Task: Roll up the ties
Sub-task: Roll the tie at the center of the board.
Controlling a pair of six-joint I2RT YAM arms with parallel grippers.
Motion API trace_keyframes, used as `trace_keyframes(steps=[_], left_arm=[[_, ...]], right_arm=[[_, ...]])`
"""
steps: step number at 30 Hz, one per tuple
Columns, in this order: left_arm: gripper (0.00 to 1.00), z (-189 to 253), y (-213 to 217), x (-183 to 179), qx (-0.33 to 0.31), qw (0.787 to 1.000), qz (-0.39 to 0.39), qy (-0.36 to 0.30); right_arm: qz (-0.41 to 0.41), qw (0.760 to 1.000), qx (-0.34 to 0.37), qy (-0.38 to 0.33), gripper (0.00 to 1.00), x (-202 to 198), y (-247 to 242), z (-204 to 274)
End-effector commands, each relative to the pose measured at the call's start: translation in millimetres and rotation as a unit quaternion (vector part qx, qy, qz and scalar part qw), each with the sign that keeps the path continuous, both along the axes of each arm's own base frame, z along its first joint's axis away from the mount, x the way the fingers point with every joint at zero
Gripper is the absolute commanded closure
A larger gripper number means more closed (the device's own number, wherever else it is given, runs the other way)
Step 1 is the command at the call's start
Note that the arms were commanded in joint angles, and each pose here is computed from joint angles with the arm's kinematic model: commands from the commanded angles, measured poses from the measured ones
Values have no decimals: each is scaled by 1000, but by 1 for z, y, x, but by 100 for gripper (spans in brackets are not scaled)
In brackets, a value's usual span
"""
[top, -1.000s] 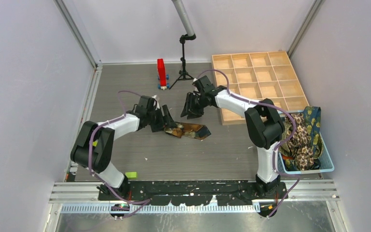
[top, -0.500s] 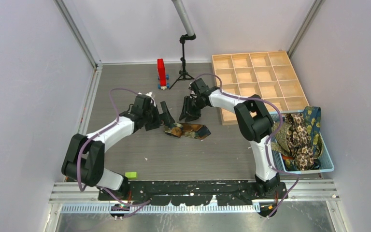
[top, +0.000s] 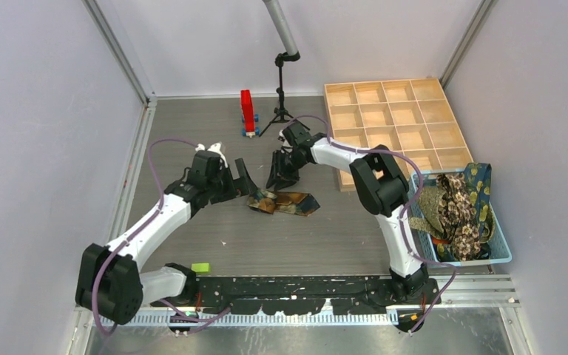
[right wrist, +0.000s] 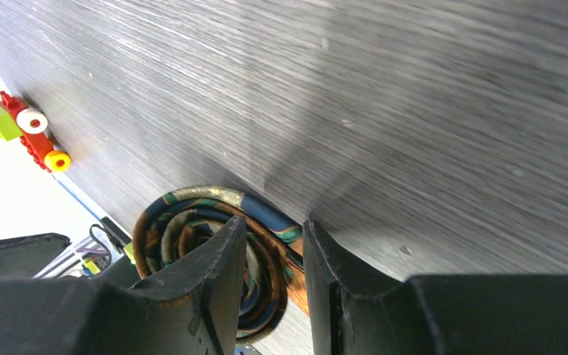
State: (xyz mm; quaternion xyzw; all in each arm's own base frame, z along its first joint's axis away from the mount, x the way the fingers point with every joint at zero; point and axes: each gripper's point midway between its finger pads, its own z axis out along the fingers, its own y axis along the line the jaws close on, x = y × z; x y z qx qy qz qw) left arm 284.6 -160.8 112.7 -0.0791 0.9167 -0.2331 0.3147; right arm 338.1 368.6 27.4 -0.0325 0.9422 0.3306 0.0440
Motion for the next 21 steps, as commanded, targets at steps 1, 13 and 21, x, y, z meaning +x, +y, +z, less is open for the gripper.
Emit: trace_keyframes(steps=[1,13,21], left_arm=[[2,3,16,-16,26,1000,12,-5],[2,-5,23,-54,12,1000,-12,-17],[0,-3,25,-66,3,999,-22,-36]], right_arm=[[41,999,-14,5,61,-13,14,-11],[124,992,-15,8,61,-36,38,-7],[98,993,-37,-51,58,-9,40,23]])
